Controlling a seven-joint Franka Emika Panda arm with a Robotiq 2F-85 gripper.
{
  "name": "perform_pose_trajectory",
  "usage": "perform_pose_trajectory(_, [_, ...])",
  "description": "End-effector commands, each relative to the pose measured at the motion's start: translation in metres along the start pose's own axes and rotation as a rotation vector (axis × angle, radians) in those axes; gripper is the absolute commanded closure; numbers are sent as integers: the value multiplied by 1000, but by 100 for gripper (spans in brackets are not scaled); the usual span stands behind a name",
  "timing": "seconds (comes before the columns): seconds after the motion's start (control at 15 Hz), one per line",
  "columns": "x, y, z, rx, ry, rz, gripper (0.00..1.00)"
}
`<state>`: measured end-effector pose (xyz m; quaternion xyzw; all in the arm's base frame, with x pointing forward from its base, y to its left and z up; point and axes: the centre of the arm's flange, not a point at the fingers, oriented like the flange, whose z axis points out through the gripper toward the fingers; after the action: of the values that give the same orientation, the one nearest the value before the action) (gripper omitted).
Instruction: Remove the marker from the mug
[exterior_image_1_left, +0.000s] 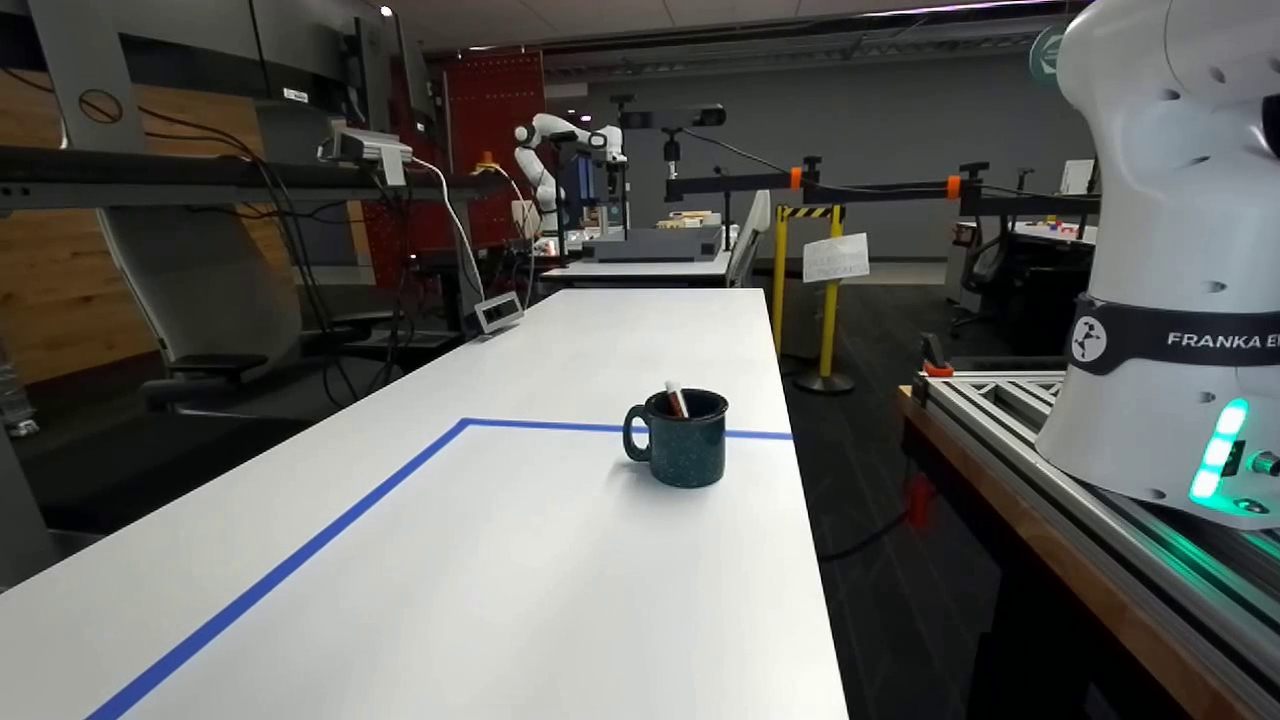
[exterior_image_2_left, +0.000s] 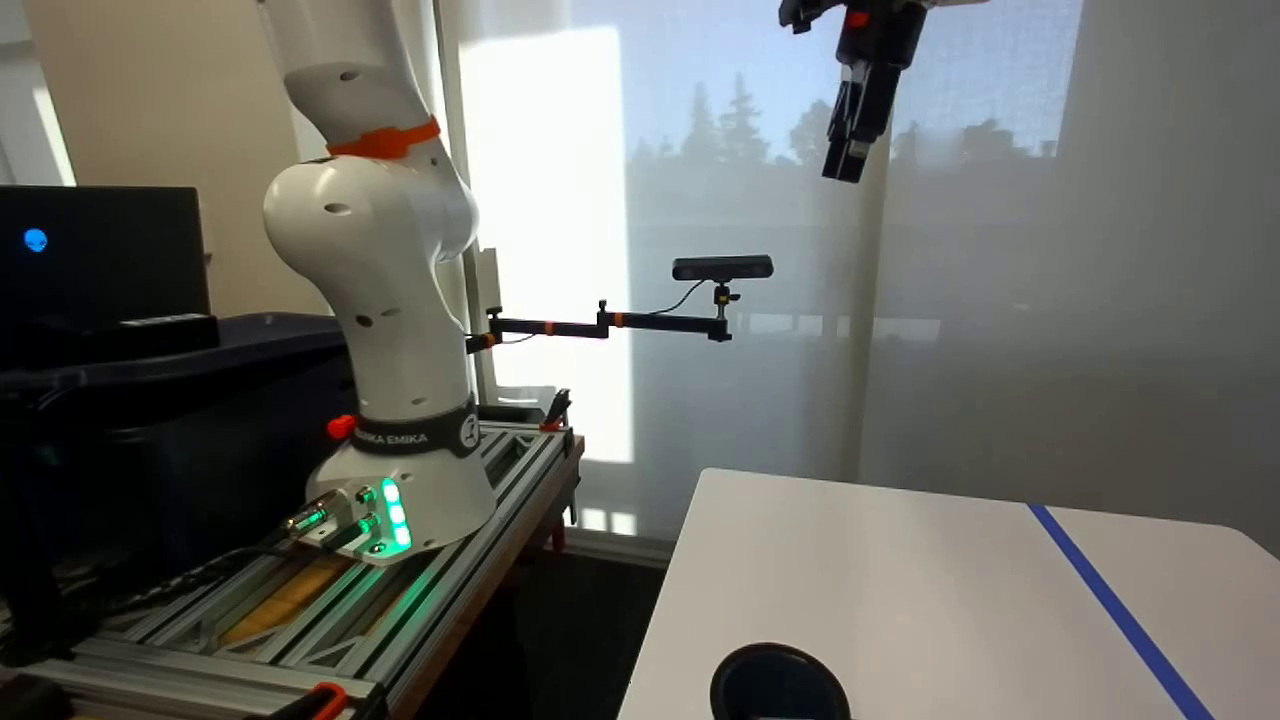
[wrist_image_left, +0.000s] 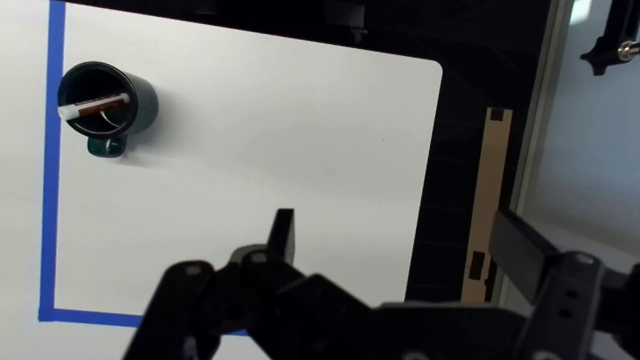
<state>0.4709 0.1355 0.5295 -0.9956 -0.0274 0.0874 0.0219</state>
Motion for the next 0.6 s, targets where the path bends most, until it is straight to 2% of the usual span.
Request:
perform_pose_trajectory(0.0, [34,34,22,46,-79,98,0])
perform_pose_trajectory(0.53, [78,127,102,189,-290,317,0])
